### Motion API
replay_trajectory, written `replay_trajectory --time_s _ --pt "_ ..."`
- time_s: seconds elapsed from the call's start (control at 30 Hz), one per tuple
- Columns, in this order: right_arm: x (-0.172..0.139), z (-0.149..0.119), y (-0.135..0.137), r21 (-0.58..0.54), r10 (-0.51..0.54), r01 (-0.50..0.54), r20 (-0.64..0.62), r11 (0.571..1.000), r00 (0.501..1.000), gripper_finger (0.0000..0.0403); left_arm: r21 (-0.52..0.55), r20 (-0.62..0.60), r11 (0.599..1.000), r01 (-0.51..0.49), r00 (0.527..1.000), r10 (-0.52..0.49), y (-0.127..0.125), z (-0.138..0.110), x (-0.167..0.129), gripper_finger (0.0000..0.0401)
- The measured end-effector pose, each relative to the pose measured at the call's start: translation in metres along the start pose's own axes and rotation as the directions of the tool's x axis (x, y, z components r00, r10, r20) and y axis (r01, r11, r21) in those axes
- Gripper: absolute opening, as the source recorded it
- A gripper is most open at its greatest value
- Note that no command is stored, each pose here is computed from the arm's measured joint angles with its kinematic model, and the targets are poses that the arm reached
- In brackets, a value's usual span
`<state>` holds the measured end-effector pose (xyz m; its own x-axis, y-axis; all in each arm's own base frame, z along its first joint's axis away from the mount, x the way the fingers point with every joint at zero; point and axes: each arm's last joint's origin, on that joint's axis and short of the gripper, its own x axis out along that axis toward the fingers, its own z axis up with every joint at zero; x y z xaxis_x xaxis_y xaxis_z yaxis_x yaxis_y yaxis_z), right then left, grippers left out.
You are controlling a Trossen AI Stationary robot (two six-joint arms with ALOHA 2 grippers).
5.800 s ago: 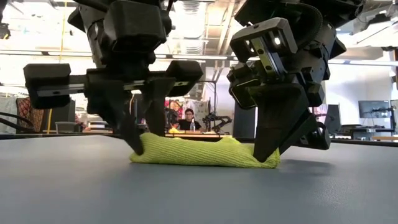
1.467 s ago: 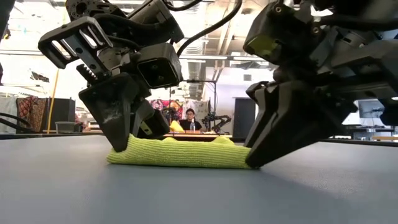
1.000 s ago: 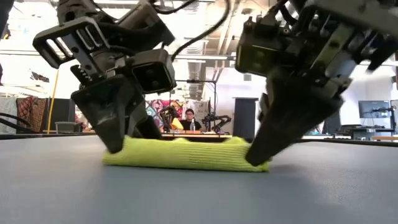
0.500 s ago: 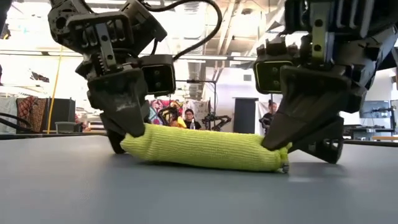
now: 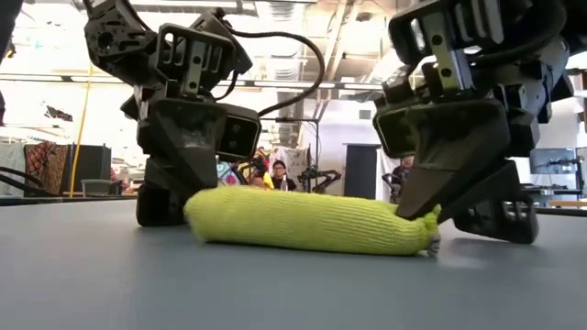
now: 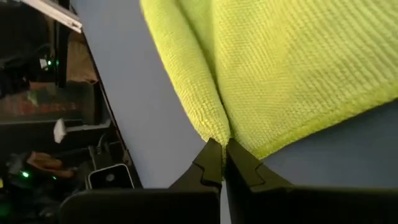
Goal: Roll towel
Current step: Roll the green microfiber towel
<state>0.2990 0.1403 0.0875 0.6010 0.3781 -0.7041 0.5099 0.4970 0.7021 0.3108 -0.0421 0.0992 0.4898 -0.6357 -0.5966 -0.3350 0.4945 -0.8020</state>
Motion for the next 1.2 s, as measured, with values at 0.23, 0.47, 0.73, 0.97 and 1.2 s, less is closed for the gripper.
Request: replay_trajectory --time_s 0.23,0.47,0.73,0.97,1.2 --pt "-0.001 0.008 -0.003 0.041 -0.009 0.008 0.003 0.999 1.000 0.0021 0.013 -0.060 0.998 0.068 0.996 -0.067 -0.003 0.008 -0.006 0.0054" --pt "-0.001 0.008 -0.005 0.084 -0.033 0.032 0.012 0.996 0.999 0.0021 0.193 0.189 0.980 -0.051 0.982 0.014 -0.023 0.019 -0.023 0.0054" --pt "-0.001 0.011 -0.005 0.091 -0.037 0.035 0.025 0.995 0.999 0.0021 0.744 0.399 0.636 -0.205 0.900 -0.177 -0.080 0.001 -0.020 0.0055" --pt "-0.002 0.014 -0.005 0.097 -0.038 0.035 0.033 0.995 0.999 0.0022 0.815 0.408 0.512 -0.271 0.896 -0.177 -0.078 0.004 -0.022 0.0076" --pt "-0.002 0.019 -0.006 0.105 -0.038 0.033 0.044 0.994 0.998 0.0023 0.922 0.226 0.335 -0.195 0.973 -0.055 -0.065 -0.012 -0.009 0.0146"
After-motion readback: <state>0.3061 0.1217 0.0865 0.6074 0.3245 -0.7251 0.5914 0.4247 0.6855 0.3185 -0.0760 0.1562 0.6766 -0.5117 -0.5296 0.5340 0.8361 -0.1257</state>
